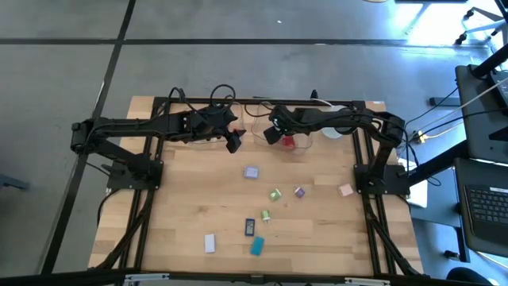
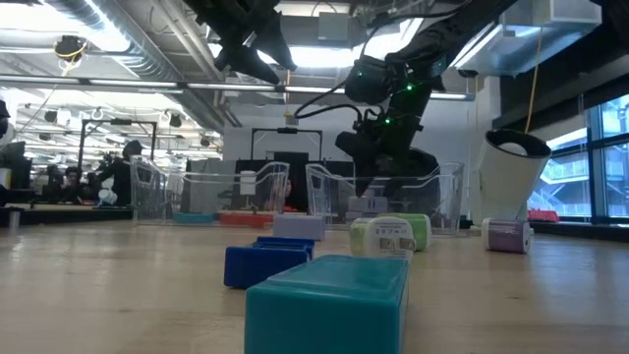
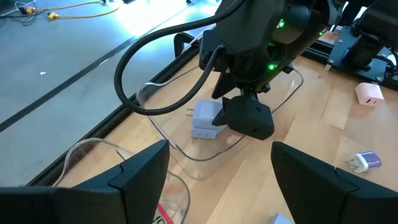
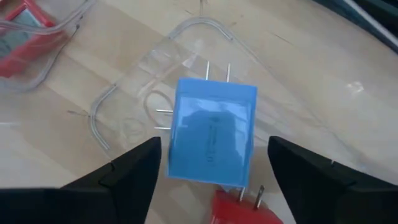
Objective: Pick & Place Office items
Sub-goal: Put the white charger adapter into the right transparent bin
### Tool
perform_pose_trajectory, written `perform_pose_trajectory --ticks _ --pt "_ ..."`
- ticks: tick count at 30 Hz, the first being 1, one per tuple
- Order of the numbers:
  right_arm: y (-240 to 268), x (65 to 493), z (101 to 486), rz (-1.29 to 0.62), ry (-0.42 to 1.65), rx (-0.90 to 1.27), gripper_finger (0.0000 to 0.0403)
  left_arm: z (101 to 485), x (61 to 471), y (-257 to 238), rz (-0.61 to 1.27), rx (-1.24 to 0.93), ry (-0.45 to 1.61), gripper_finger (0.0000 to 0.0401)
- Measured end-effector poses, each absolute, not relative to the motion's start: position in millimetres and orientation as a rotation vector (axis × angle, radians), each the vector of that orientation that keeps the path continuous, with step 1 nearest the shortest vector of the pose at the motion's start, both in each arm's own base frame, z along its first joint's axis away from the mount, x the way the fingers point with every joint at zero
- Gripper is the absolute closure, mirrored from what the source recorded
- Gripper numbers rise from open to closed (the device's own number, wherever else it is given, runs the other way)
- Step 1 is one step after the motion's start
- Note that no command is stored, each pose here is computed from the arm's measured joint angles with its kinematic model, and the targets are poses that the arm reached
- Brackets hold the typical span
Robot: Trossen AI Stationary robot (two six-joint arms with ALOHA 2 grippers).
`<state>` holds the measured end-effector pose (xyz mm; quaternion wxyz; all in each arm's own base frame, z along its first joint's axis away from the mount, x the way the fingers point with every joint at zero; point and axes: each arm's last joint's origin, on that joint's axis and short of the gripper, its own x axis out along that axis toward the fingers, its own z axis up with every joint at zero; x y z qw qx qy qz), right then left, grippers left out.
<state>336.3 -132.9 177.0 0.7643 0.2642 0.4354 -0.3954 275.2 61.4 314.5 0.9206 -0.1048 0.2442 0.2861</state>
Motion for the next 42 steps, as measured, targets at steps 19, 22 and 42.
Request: perform_pose_trajectory --ticks 19,22,42 --pt "-66.3 244.7 287.5 -0.746 1.087 0.477 0.0095 314.5 275.2 61.3 0.587 -0.216 0.502 0.0123" --pt "-49.0 223.8 296.1 -0.709 1.179 0.525 0.0097 314.5 275.2 61.3 0.587 -0.216 0.502 0.0123" --pt "25.2 170.1 208.8 -0.108 1.834 0.276 0.0097 314.5 275.2 61.3 0.586 -0.216 0.502 0.0123"
